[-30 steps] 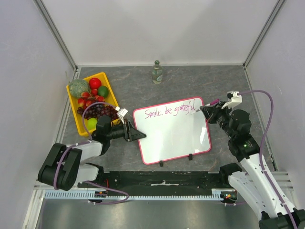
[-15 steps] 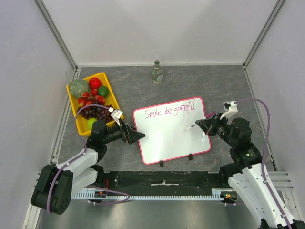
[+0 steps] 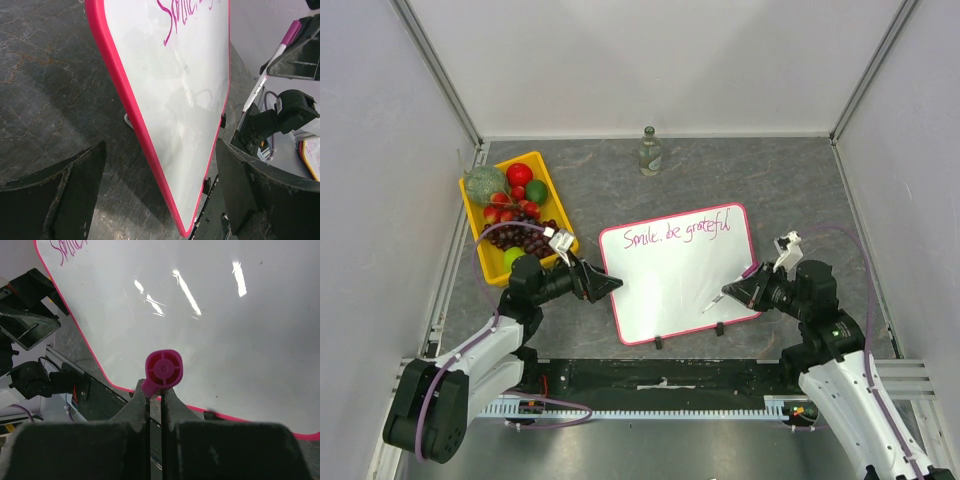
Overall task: Write a sentence on the whiteboard
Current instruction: Put down the whiteboard marker without the cap at the corner of the board.
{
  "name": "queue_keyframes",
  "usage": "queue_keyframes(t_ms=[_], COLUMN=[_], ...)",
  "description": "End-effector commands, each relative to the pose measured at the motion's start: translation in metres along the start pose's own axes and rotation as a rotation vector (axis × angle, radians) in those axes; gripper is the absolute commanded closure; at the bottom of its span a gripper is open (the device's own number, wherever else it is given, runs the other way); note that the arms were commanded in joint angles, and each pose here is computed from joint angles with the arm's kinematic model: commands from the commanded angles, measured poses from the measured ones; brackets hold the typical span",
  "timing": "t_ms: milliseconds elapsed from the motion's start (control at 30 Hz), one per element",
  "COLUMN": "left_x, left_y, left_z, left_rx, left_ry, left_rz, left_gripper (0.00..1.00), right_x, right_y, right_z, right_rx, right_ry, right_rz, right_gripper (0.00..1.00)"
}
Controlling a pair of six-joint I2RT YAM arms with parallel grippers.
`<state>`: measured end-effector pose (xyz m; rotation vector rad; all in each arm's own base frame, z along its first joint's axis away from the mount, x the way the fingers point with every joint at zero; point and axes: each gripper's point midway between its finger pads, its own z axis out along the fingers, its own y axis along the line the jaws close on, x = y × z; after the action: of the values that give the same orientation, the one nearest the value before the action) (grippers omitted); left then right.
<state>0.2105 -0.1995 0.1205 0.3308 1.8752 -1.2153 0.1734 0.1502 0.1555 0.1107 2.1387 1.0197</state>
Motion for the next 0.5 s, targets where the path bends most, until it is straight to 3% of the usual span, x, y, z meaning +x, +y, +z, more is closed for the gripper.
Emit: queue_keyframes(t_ms=[0,467], left_x=[-0.003,-0.001], left_y=[0.004,0.005], left_z=[0.001,0.002], left_rx=[-0.012,-0.012], left_ry=[-0.014,-0.005], left_rz=[0.052,0.045], left_gripper=[0.06,0.06], right_x=[0.028,0.079], right_y=[-0.005,-0.025], right_z=[-0.005,-0.019], right_rx=[-0.001,0.032], right_ry=[0.108,0.199], right_rz=[0.060,0.178], right_gripper=[1.00,0.96])
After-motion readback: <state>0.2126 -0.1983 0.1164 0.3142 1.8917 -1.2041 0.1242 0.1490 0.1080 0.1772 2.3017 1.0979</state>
